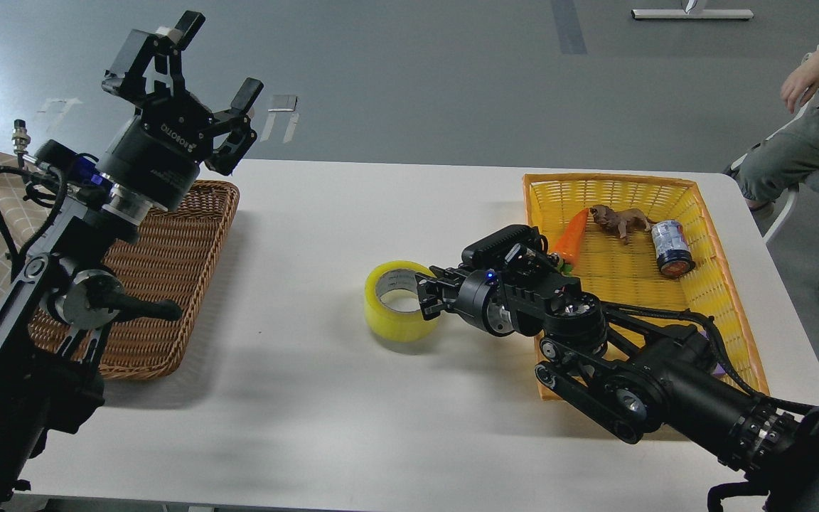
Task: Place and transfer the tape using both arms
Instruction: 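Carry the tape roll out of the basket and lower it onto the table center, then open the right gripper and lift it back above the yellow basket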
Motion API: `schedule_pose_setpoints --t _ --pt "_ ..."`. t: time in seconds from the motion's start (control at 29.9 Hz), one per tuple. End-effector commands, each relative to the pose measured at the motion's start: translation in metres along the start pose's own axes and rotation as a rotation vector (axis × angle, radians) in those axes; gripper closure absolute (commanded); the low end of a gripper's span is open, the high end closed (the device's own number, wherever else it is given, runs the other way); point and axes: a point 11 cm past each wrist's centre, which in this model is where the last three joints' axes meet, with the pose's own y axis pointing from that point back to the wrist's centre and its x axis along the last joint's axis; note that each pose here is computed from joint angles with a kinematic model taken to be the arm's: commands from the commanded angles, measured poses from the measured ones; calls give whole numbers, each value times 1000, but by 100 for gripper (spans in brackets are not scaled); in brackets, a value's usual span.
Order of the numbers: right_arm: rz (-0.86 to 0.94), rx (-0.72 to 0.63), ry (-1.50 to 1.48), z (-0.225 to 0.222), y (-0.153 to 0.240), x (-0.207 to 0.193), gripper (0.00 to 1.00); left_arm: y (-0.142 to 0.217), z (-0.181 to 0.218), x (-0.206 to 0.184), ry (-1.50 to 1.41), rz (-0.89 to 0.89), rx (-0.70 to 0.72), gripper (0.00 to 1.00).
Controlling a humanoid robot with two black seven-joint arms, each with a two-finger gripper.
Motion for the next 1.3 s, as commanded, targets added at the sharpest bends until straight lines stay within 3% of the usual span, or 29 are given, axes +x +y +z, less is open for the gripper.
schedule_pose_setpoints --t 0.0,0.2,0.27,0.4,0.43,0.74,0.97,1.27 --pt "-5 0 1 0 0 -1 67 0 0 0 -1 0 2 2" --pt "-3 -1 1 1 0 0 53 2 -1 1 2 1 5 2" --pt "9 -4 -7 2 0 3 37 2 -1 1 2 1 5 2" --pt "76 -10 -29 5 2 18 16 2 -2 0 3 0 8 2" --pt "131 -11 -47 7 4 30 4 2 -1 1 1 1 9 2" --pt "476 -13 -220 7 50 125 0 3 2 5 -18 1 17 2" --pt "611 20 -575 45 82 147 0 1 4 5 -13 12 1 2" --pt "717 355 -1166 70 144 159 0 -4 8 11 -36 73 1 2"
